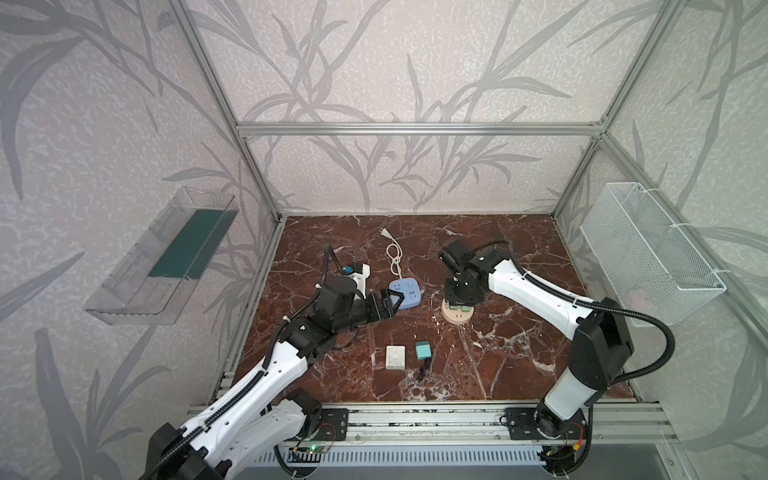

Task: Insert the plug
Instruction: 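Carry the green charger over the round pink strip with the right gripper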

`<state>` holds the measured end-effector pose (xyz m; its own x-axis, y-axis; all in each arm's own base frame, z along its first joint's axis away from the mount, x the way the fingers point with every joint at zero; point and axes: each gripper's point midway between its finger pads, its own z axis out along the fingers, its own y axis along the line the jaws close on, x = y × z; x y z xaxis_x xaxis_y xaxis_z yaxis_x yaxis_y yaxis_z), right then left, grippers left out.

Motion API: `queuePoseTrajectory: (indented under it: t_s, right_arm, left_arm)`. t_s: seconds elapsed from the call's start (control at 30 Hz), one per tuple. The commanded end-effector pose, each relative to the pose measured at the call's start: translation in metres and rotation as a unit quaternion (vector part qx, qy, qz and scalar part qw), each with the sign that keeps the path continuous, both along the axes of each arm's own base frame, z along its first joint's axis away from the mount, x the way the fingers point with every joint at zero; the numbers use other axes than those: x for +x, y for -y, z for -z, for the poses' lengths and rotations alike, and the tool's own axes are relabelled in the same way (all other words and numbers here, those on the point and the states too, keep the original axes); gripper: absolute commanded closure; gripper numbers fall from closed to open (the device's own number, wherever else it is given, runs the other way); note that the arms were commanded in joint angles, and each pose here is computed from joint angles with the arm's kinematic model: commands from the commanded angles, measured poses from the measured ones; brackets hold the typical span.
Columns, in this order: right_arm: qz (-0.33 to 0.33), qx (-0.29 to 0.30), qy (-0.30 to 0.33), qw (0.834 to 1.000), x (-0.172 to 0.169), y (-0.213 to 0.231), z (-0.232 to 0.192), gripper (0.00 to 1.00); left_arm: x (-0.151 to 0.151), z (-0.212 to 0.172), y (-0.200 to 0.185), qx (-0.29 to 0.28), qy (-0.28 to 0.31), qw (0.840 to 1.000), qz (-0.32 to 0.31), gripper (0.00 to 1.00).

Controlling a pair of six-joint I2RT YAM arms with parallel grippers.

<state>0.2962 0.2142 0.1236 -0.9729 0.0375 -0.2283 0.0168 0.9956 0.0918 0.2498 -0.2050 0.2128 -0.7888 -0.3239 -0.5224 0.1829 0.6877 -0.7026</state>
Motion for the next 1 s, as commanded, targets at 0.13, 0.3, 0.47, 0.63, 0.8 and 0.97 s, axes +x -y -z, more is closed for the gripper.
queuePoseTrajectory:
  t_s: [0.13, 0.3, 0.47, 0.63, 0.8, 0.97]
  right_arm:
    - [0.0, -0.024, -0.002, 1.0, 0.009, 0.001, 0.005, 1.0]
    - [-0.002, -0.037, -0.007, 0.999, 0.011, 0.002, 0.011, 1.0]
    - [-0.003, -0.038, -0.008, 0.999, 0.015, -0.001, 0.015, 1.0]
    - [-0.004, -0.042, -0.011, 0.999, 0.017, -0.002, 0.02, 1.0]
    - [-0.006, -0.047, -0.011, 0.999, 0.019, -0.002, 0.023, 1.0]
    - [-0.007, -0.046, -0.007, 0.999, 0.021, -0.003, 0.024, 1.0]
  left_arm:
    - [0.0, 0.006, -0.003, 0.016, -0.002, 1.0, 0.003, 0.08]
    - [0.002, 0.007, -0.001, 0.017, -0.004, 1.0, 0.005, 0.08]
    - [0.004, 0.009, 0.001, 0.017, -0.007, 1.0, 0.007, 0.08]
    - [0.004, 0.01, 0.001, 0.017, -0.008, 1.0, 0.005, 0.08]
    - [0.004, 0.011, 0.0, 0.02, -0.008, 1.0, 0.003, 0.08]
    - [0.005, 0.012, -0.001, 0.02, -0.007, 1.0, 0.002, 0.08]
